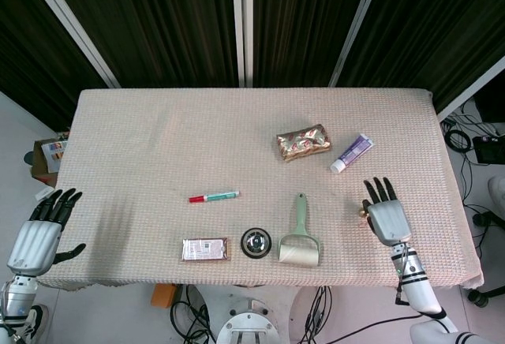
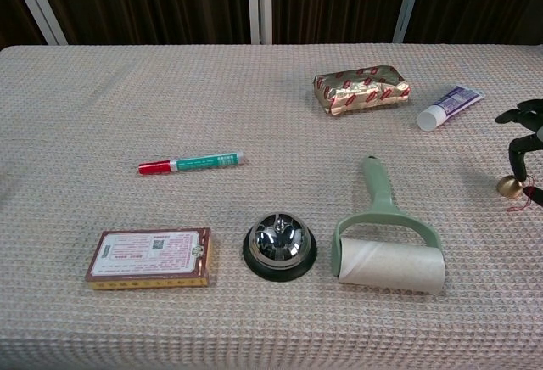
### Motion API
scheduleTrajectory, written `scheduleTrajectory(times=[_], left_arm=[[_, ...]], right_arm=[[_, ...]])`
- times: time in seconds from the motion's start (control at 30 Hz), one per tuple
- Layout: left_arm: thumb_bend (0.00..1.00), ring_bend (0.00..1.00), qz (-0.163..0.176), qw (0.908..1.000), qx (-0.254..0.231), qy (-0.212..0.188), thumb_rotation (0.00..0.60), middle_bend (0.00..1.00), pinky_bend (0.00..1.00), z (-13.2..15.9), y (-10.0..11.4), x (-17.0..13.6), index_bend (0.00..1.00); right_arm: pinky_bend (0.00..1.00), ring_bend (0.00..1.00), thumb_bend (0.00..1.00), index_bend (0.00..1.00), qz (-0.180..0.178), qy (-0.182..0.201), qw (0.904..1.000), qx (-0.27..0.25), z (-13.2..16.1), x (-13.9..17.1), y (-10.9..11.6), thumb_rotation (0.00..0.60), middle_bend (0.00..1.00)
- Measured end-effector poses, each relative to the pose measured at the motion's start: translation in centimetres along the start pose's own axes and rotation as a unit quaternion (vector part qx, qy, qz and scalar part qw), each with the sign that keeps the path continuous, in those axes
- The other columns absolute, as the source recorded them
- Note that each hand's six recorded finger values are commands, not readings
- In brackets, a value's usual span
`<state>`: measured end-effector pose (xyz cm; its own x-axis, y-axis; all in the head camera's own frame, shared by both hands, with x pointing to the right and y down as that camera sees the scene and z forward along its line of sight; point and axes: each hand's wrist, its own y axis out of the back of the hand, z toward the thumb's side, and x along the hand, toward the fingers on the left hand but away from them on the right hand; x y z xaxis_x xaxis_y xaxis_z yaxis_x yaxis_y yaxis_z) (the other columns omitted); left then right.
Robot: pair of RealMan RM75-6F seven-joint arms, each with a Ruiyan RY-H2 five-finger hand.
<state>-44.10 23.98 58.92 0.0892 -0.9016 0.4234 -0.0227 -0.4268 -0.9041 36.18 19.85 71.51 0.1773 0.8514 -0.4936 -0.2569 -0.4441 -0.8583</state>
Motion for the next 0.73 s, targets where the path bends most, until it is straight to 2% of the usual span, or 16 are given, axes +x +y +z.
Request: scheduleTrajectory(times=[0.03, 0.1, 0.27, 0.37, 0.53, 0.73], left_arm=[[0.11, 0.04, 0.0, 1.0, 0.0, 0.0, 0.6, 0.07, 0.16, 0.0, 0.0, 0.0, 0.08], [0.11, 0.04, 0.0, 1.0, 0.0, 0.0, 0.6, 0.07, 0.16, 0.0, 0.0, 0.0, 0.08], [0.11, 0.04, 0.001, 1.0, -0.002, -0.001, 0.6, 0.07, 0.16, 0.1, 0.0, 0.0, 0.08], [0.11, 0.04, 0.002, 1.0, -0.002, -0.001, 0.6, 0.07, 0.16, 0.1, 0.1, 0.0, 0.08], [0.11, 0.04, 0.006, 1.0, -0.004, -0.003, 0.6, 0.07, 0.16, 0.3, 0.4, -0.1, 0.08], [0.11, 0.04, 0.011, 0.9999, -0.004, -0.004, 0.6, 0.07, 0.16, 0.2, 0.7, 0.2, 0.08]], right_arm=[[0.0, 0.0, 0.16, 0.06, 0.001, -0.001, 1.0, -0.001, -0.1, 0.1, 0.1, 0.6, 0.0], [0.0, 0.0, 0.14, 0.0, 0.003, -0.003, 1.0, -0.004, -0.3, 0.3, 0.3, 0.6, 0.0], [0.0, 0.0, 0.09, 0.0, 0.007, -0.012, 0.9996, -0.025, -1.6, 1.7, 1.2, 0.6, 0.0], [0.0, 0.0, 0.08, 0.0, 0.005, -0.022, 0.9991, -0.037, -3.4, 3.7, 2.0, 0.6, 0.0], [0.0, 0.0, 0.07, 0.0, -0.016, -0.066, 0.9963, -0.053, -7.6, 8.0, 3.3, 0.6, 0.0], [0.0, 0.0, 0.07, 0.0, -0.036, -0.125, 0.9885, -0.078, -12.3, 12.2, 3.6, 0.6, 0.0]])
